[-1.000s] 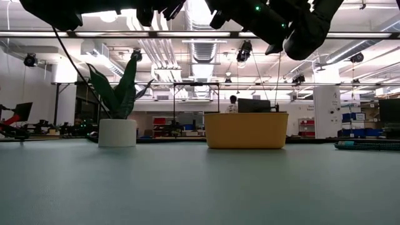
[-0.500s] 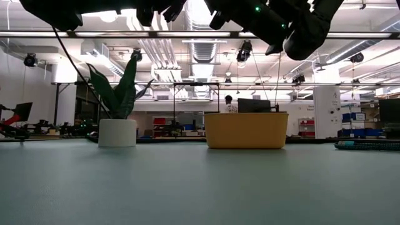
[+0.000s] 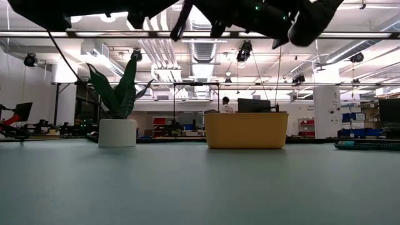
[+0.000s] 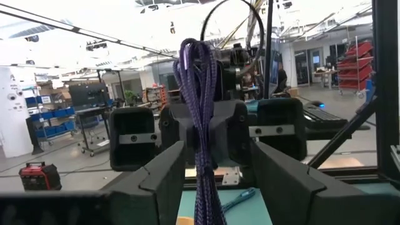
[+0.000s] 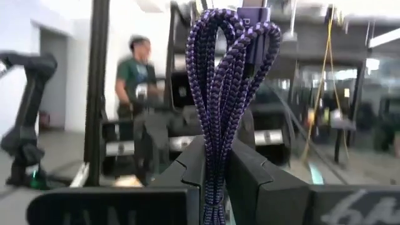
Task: Pick and place USB-C Cables
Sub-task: Put the purple charger cable into the yellow bin
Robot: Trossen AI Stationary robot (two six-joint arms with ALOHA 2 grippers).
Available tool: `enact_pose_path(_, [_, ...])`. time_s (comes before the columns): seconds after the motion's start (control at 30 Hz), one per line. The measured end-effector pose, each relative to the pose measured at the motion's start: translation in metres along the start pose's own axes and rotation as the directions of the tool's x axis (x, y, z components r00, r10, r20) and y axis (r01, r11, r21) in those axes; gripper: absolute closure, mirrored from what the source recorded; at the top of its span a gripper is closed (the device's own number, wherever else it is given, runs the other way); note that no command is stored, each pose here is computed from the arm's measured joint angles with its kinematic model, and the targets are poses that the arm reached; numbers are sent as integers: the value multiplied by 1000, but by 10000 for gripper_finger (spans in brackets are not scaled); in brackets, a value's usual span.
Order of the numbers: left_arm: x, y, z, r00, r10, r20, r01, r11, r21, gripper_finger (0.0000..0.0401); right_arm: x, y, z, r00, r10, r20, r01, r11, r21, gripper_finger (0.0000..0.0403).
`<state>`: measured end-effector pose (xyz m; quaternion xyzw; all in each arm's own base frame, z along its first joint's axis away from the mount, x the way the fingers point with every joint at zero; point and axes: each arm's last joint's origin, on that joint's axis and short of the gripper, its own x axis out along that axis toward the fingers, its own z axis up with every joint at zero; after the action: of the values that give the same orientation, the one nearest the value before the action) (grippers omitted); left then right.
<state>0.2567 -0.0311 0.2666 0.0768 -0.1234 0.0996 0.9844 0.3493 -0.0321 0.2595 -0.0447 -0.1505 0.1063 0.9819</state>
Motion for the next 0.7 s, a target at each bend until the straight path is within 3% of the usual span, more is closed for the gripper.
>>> enact_pose_path(0.13, [-15, 5, 1, 1000, 0, 0, 0, 1000, 0, 230, 5, -6, 16, 980, -42, -193, 43, 999, 4, 369])
enact_pose_path(0.2, [-24, 8, 1, 1000, 1, 7, -1, 1000, -2, 230, 8, -9, 24, 939, -77, -334, 75, 997, -21, 369])
enact_pose_path(0.37, [-46, 16, -3, 1000, 16, 13, -16, 1000, -5, 230, 19, -17, 46, 770, -148, -621, 121, 989, -86, 369])
enact_pose_path(0.47, [-56, 20, -3, 999, 32, 26, -31, 999, -17, 230, 26, -23, 55, 680, -154, -717, 130, 988, -89, 369])
enact_pose_path(0.7, [-69, 24, -4, 998, 46, 38, -45, 999, -23, 230, 42, -31, 48, 468, -81, -880, 111, 993, -33, 369])
